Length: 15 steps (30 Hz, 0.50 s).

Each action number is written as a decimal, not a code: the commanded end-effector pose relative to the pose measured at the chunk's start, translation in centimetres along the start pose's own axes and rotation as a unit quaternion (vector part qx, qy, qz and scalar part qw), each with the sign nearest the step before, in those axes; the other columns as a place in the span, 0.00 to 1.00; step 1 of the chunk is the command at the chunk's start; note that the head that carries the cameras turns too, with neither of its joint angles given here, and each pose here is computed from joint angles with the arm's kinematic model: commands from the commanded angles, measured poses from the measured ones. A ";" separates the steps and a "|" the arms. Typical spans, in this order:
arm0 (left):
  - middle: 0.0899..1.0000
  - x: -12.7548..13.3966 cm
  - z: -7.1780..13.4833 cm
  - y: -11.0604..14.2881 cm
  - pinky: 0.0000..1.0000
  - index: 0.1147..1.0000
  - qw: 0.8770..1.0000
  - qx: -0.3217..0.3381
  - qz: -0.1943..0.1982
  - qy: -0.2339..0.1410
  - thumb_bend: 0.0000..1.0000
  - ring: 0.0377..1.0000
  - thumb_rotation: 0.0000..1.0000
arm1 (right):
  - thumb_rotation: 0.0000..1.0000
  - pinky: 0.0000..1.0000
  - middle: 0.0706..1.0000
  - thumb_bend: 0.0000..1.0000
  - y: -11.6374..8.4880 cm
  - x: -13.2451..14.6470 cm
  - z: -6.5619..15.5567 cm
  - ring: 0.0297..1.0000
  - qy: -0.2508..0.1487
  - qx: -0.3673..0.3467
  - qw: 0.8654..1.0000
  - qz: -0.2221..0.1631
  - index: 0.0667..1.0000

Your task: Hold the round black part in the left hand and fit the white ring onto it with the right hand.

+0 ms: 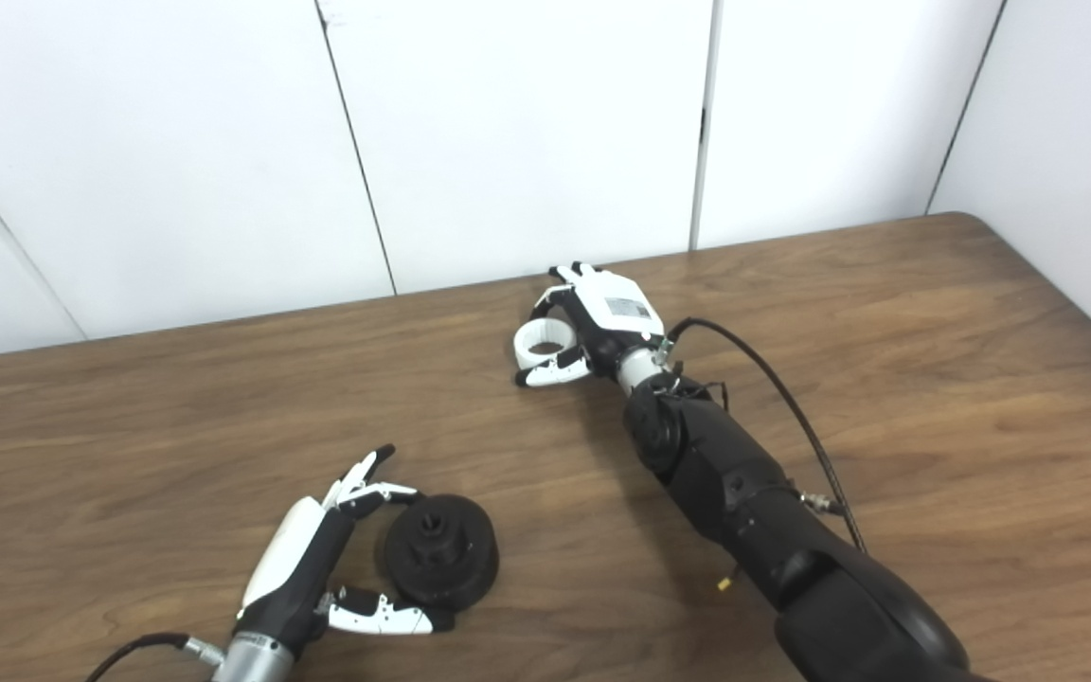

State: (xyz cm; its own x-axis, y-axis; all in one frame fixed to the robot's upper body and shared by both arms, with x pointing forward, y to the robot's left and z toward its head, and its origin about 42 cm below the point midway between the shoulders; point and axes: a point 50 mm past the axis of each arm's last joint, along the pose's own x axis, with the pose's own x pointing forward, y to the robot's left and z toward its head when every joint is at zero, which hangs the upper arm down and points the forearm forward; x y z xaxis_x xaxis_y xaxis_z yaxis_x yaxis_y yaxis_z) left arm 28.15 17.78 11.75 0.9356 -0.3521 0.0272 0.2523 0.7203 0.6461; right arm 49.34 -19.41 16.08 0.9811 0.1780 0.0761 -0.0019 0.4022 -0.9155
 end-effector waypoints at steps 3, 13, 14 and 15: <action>1.00 -0.4 -0.1 0.4 1.00 0.55 1.000 0.008 -0.004 0.001 0.93 1.00 0.23 | 0.45 1.00 0.96 0.90 -2.5 1.4 1.1 1.00 -0.011 -0.007 1.000 -0.023 0.72; 1.00 -0.5 -0.1 0.5 1.00 0.55 1.000 0.007 -0.004 0.001 0.93 1.00 0.23 | 0.47 1.00 0.97 0.94 -2.6 1.3 0.9 1.00 0.006 -0.013 1.000 -0.009 0.74; 1.00 -0.5 -0.1 0.5 1.00 0.55 1.000 0.008 -0.004 0.001 0.93 1.00 0.23 | 0.47 1.00 0.97 0.94 -2.6 1.3 0.9 1.00 0.006 -0.013 1.000 -0.009 0.74; 1.00 -0.5 -0.1 0.5 1.00 0.55 1.000 0.008 -0.004 0.001 0.93 1.00 0.23 | 0.48 1.00 0.97 0.94 -2.6 1.2 0.9 1.00 0.006 -0.013 1.000 -0.009 0.74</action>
State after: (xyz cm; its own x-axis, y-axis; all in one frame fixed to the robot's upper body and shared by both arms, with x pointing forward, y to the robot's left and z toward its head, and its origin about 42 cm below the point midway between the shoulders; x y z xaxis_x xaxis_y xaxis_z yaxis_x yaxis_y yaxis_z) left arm 28.10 17.91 11.70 0.9356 -0.3523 0.0243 0.2542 0.7197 0.6461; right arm 49.39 -19.45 16.27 0.9877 0.1552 0.0182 -0.0428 0.3807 -0.9237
